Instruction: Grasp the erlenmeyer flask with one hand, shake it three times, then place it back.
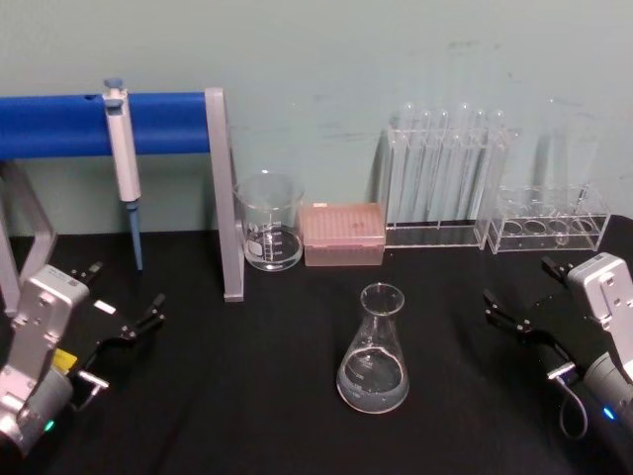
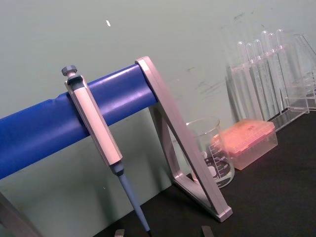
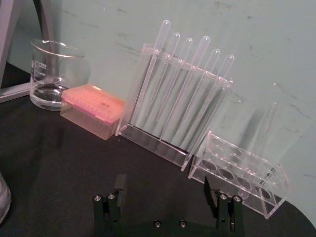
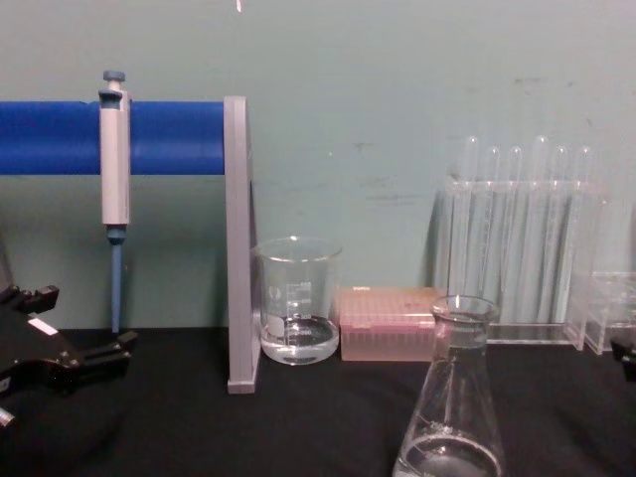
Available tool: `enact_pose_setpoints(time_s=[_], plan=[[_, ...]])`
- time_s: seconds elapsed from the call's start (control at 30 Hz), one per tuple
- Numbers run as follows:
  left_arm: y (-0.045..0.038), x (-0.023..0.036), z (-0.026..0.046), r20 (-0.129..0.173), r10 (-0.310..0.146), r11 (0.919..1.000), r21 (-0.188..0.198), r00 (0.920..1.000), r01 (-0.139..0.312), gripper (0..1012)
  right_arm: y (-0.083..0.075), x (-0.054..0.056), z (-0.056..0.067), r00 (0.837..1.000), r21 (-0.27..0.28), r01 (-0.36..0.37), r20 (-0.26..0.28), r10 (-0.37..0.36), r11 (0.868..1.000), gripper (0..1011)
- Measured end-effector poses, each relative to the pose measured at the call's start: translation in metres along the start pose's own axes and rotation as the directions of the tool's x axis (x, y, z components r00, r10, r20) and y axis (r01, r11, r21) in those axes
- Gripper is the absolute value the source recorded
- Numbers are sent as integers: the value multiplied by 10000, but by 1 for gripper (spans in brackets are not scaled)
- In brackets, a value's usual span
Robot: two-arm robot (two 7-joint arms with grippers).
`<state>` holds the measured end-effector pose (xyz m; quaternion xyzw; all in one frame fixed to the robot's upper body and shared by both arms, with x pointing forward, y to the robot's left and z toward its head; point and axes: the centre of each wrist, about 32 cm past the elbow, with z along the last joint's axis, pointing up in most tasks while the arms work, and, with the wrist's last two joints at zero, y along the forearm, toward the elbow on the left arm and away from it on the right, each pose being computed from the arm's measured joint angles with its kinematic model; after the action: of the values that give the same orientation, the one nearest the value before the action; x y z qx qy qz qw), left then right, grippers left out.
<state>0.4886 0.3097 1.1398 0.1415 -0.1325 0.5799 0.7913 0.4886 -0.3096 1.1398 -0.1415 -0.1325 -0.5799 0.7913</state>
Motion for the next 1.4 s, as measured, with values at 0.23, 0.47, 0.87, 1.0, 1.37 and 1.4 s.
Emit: enact_pose_setpoints(time_s=[0.23, 0.47, 0.87, 1.0, 1.37, 1.4], plan=[[0, 0, 0, 0, 0, 10000, -1, 10000, 0, 1001, 0, 0, 0, 10000, 0, 0, -1, 0, 10000, 1000], [0, 0, 0, 0, 0, 10000, -1, 10000, 0, 1001, 0, 0, 0, 10000, -1, 0, 0, 0, 10000, 1000], [0, 0, 0, 0, 0, 10000, -1, 10000, 0, 1001, -1, 11, 2, 9998, 4, -185, -51, 185, 9998, 1000], [0, 0, 0, 0, 0, 10000, 0, 10000, 0, 1001, -20, 34, 16, 9972, 74, -617, -415, 620, 9981, 1000], [0, 0, 0, 0, 0, 10000, 0, 10000, 0, 1001, -128, 64, 191, 9462, 682, -2562, -1864, 2646, 9642, 1000], [0, 0, 0, 0, 0, 10000, 0, 10000, 0, 1001, -139, 53, 227, 9323, 795, -2889, -2033, 2992, 9541, 1000]])
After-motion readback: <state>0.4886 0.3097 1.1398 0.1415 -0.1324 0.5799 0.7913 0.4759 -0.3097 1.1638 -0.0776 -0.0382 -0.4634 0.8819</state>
